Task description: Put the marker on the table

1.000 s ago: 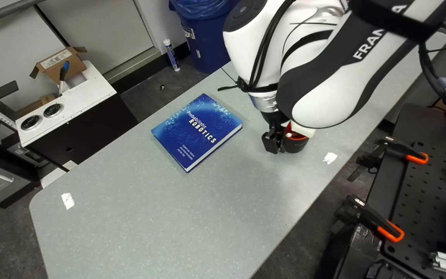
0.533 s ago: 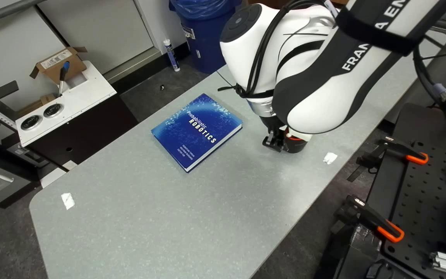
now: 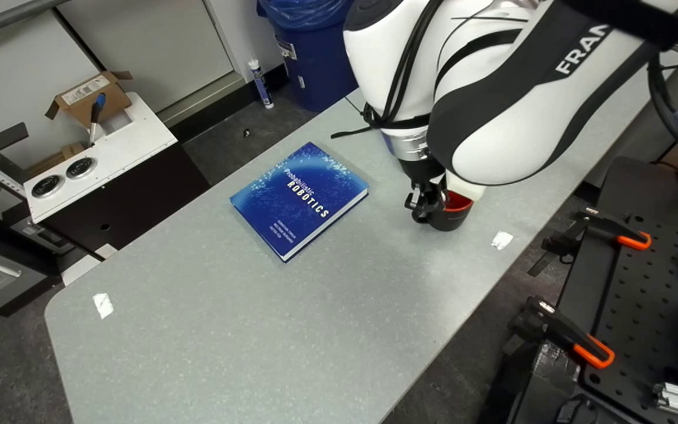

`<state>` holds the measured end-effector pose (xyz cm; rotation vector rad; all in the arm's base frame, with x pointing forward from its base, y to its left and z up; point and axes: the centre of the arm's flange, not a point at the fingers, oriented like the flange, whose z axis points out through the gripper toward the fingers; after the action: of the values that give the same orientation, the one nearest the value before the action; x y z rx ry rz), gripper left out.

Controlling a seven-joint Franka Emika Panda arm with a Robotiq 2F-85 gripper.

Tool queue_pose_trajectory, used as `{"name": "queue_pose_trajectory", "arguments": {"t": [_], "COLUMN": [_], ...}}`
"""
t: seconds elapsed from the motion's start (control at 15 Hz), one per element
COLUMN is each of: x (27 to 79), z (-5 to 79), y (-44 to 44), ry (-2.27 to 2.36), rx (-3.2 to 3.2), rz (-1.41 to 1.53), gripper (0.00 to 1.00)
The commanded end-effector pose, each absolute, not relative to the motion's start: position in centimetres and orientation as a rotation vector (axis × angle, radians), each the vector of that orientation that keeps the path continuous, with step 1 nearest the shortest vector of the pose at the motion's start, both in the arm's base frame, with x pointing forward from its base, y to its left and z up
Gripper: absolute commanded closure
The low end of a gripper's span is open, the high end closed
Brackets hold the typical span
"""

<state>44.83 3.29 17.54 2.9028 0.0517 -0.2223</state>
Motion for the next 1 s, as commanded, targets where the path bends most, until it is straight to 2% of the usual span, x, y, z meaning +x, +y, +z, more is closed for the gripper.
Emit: {"name": "queue_pose_trajectory", "arguments": {"t": [0.0,0.4,0.93], "x": [43.4,41.4,39.8], "z": [19.4,24.3,28.7], "y": [2.9,4.3,9.3], "ry": [0.003,0.022,0.191], "rx": [2.913,2.936,2.946], "rz": [-0.148,0.008,0.384], "gripper": [0.98,0.97,0.97]}}
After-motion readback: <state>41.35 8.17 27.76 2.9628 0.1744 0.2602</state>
